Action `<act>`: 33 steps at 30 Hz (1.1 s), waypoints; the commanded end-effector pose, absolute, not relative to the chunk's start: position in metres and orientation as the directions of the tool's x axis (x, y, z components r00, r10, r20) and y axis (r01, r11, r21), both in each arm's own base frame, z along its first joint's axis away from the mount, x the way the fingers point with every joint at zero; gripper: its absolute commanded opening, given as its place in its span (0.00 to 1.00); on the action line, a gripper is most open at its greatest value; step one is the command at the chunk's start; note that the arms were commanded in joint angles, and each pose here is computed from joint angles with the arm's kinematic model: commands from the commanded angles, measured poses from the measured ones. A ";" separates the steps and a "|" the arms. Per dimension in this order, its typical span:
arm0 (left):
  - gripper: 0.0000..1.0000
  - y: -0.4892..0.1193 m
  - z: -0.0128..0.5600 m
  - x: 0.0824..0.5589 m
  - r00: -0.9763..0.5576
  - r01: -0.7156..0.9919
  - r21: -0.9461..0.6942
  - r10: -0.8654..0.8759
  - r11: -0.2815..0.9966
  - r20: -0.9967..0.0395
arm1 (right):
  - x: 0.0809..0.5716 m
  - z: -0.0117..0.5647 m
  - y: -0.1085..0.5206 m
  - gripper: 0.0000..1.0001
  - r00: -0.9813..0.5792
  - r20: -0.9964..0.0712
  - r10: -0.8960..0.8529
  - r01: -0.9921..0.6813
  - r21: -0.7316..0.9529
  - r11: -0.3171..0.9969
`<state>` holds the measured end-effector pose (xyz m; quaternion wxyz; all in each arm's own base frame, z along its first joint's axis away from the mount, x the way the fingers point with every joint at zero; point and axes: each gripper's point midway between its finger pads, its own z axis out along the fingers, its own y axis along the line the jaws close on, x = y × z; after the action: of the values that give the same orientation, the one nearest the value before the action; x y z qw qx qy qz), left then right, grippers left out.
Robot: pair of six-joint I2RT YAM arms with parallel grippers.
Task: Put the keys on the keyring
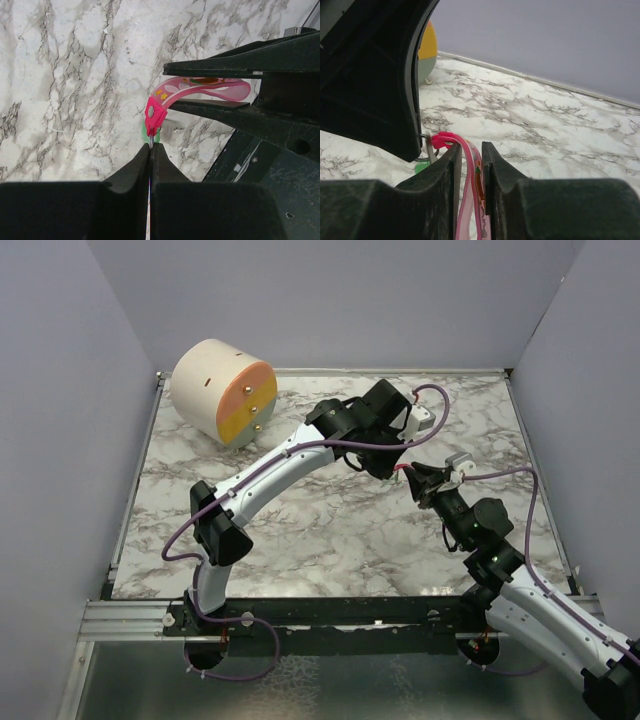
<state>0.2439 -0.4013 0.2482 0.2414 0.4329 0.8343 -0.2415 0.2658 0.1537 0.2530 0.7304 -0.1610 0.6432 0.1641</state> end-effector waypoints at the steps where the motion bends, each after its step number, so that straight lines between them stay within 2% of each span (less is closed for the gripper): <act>1: 0.00 -0.393 0.245 0.240 -0.515 0.841 -0.204 0.628 0.500 -0.583 | 0.271 0.271 0.146 0.24 0.152 -0.986 0.061 -0.402 -0.006 0.915; 20: 0.00 -0.363 0.234 0.258 -0.522 0.818 -0.091 0.668 0.567 -0.531 | 0.272 0.275 0.124 0.28 0.141 -0.987 0.082 -0.298 0.037 0.954; 33: 0.00 -0.346 0.222 0.266 -0.509 0.815 -0.002 0.715 0.579 -0.479 | 0.270 0.280 0.115 0.35 0.154 -0.983 0.104 -0.263 0.061 0.963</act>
<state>0.2597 -0.3575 0.2312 0.2259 0.4375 0.8573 -0.1502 0.2709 0.1277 0.2644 0.7442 -0.0928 0.6485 0.1303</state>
